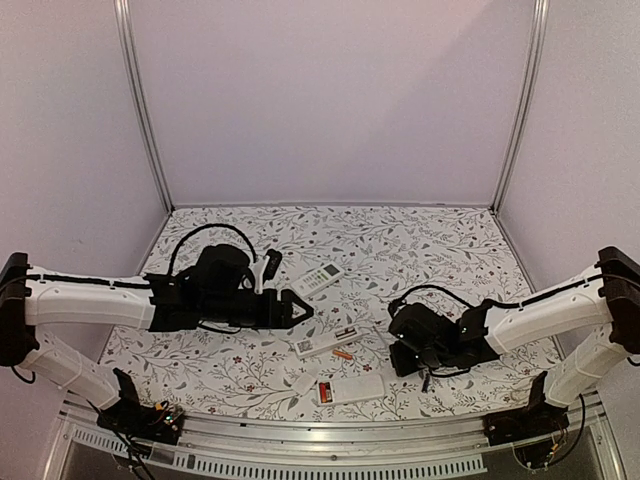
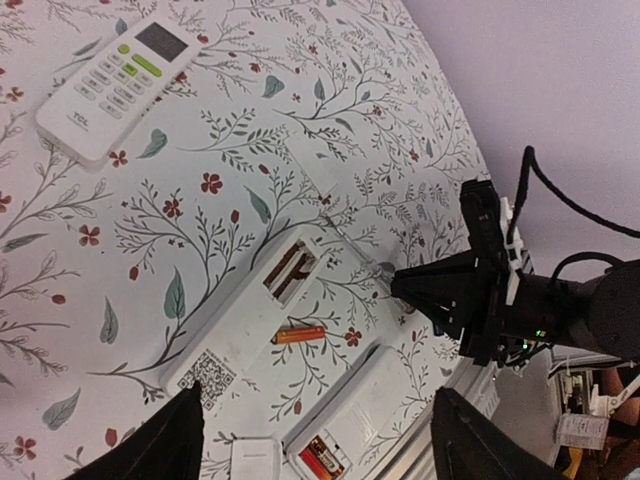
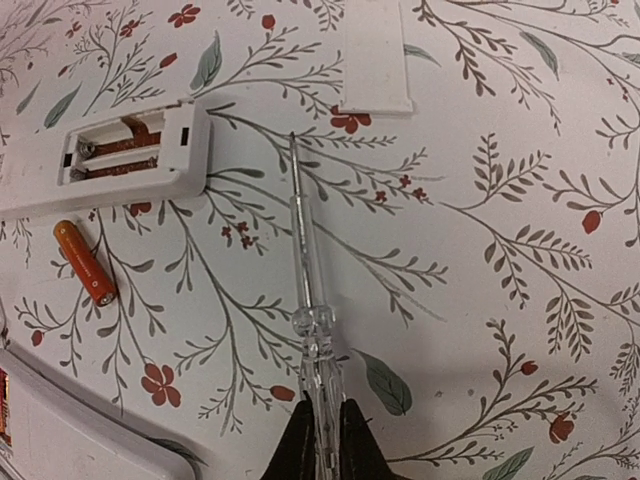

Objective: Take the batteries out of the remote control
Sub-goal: Pick up the screwdriver from the center of the board.

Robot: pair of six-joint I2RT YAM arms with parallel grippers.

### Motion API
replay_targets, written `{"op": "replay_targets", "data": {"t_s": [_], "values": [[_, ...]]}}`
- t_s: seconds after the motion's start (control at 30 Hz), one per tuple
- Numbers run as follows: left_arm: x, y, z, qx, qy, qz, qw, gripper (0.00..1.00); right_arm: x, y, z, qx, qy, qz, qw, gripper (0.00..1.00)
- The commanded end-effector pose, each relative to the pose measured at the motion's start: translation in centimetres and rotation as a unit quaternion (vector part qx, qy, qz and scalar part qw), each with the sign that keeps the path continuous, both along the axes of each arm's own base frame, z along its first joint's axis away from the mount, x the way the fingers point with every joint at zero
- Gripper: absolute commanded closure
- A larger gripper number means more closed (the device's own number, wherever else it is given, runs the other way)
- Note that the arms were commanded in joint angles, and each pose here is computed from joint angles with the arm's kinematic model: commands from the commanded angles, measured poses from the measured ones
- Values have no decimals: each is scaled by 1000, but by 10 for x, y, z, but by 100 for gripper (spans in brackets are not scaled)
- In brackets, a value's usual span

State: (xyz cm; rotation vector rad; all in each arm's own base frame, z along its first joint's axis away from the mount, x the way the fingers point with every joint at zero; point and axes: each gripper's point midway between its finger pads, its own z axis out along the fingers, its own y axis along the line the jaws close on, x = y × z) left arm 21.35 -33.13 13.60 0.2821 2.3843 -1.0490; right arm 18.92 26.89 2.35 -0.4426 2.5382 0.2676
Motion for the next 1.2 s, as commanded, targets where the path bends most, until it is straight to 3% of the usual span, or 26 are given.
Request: {"op": "replay_targets", "data": {"t_s": [0.0, 0.13, 0.27, 0.53, 0.77, 0.97, 1.17], "values": [[6, 0, 14, -23, -20, 15, 999, 22, -1, 2, 2, 24, 11, -9, 1000, 93], [5, -1, 21, -35, -24, 22, 999, 22, -1, 5, 11, 45, 7, -14, 999, 95], [4, -3, 24, -44, -28, 24, 998, 22, 0, 3, 17, 54, -1, -15, 998, 88], [3, -6, 25, -49, -27, 24, 998, 22, -6, -2, -9, 9, 25, -4, 1000, 77], [5, -5, 28, -57, -28, 31, 997, 22, -4, -2, -20, -14, 27, -1, 1000, 74], [5, -10, 34, -69, -35, 37, 996, 22, 1, -8, -22, -27, 20, -29, 999, 91], [3, -21, 51, -96, -52, 40, 993, 22, 6, 16, 35, 99, -13, -27, 995, 99]]}}
